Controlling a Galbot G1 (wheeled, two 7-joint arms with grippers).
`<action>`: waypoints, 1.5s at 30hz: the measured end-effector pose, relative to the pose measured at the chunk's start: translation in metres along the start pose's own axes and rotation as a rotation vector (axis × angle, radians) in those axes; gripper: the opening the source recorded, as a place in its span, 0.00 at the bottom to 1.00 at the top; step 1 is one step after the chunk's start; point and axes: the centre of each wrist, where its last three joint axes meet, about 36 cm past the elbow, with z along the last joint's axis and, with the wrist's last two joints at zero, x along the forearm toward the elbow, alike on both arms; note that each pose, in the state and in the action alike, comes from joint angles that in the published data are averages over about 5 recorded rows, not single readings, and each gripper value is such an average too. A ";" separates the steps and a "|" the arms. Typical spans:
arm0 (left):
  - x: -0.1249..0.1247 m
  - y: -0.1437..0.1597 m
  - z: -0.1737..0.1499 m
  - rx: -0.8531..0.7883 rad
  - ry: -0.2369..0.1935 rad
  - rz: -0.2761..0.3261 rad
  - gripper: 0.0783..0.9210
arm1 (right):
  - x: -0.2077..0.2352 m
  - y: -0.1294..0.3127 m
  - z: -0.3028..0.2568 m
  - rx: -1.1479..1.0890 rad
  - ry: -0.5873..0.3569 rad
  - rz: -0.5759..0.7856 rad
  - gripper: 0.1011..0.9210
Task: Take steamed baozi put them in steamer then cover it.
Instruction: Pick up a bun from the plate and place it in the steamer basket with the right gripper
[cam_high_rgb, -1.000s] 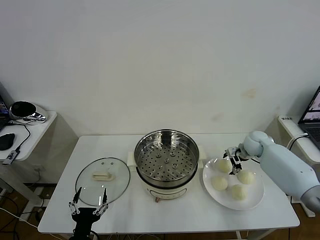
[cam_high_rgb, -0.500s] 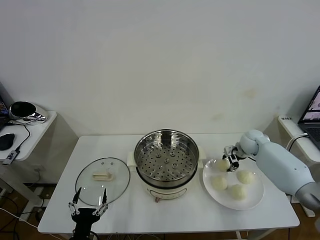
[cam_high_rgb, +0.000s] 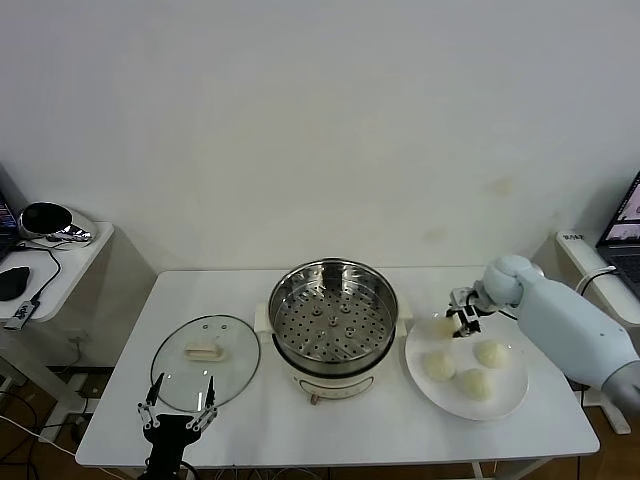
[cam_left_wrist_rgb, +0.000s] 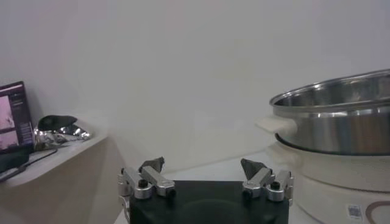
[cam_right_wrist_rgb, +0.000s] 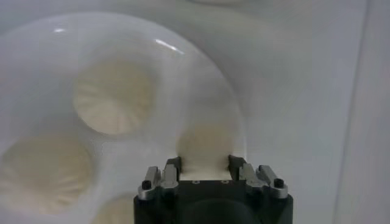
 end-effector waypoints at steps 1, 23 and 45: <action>0.000 0.000 0.000 0.001 -0.001 0.002 0.88 | 0.009 -0.001 0.001 0.004 -0.003 0.007 0.51; -0.002 0.006 -0.004 0.021 -0.021 0.014 0.88 | 0.173 -0.090 -0.096 0.297 -0.212 0.126 0.51; -0.008 0.017 -0.003 0.014 -0.024 -0.027 0.88 | 0.102 -0.126 -0.257 0.870 -0.235 0.043 0.55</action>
